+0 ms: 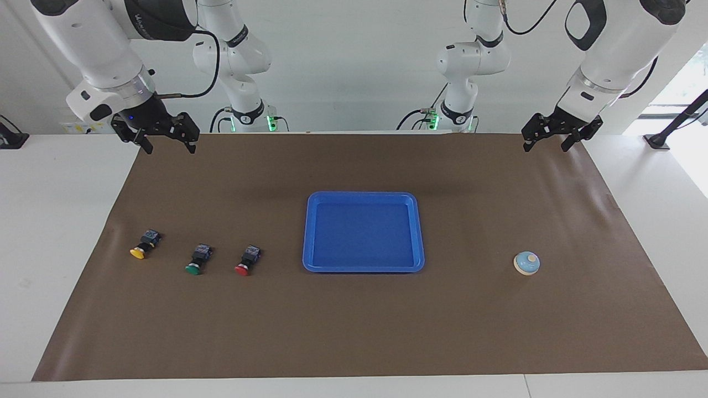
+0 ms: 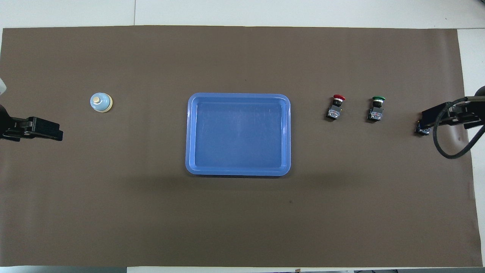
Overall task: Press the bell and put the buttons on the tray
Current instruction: 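Reach the right gripper to the red-capped button and grasp it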
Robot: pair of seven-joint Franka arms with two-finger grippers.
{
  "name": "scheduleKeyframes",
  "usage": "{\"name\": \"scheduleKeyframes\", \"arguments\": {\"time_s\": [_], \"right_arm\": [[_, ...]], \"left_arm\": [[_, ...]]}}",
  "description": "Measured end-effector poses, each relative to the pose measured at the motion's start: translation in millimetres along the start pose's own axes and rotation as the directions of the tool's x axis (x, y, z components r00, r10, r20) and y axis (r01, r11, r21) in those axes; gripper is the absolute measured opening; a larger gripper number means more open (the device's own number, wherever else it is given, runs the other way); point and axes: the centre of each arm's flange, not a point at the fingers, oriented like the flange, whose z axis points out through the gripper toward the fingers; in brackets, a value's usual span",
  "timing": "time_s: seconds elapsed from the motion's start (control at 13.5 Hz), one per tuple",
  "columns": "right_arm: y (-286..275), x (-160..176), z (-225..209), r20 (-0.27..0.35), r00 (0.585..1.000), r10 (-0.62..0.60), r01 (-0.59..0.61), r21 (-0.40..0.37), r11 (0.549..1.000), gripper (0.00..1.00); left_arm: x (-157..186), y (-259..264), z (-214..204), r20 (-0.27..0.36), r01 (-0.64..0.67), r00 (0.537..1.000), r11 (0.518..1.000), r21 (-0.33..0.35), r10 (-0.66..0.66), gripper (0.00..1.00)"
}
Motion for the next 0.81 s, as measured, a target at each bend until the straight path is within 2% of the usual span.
{"name": "scheduleKeyframes", "arguments": {"time_s": [0.3, 0.44, 0.59, 0.81], "right_arm": [[-2, 0, 1, 0.001, 1.000, -0.004, 0.004, 0.000, 1.000, 1.00], [-4, 3, 7, -0.020, 1.000, -0.008, 0.008, -0.001, 1.000, 1.00], [-8, 7, 25, -0.040, 0.999, -0.004, 0.004, -0.001, 1.000, 1.00], [-33, 23, 66, -0.061, 0.996, 0.072, -0.072, 0.002, 0.997, 1.00]], "left_arm": [[0, 0, 0, 0.000, 0.000, 1.000, 1.000, 0.000, 0.000, 1.00], [0, -3, -1, -0.001, 0.005, 1.000, 1.000, -0.001, -0.005, 1.00], [0, -6, -1, -0.001, 0.011, 1.000, 1.000, -0.002, -0.011, 1.00], [0, -7, -1, -0.001, 0.013, 1.000, 1.000, -0.002, -0.013, 1.00]]}}
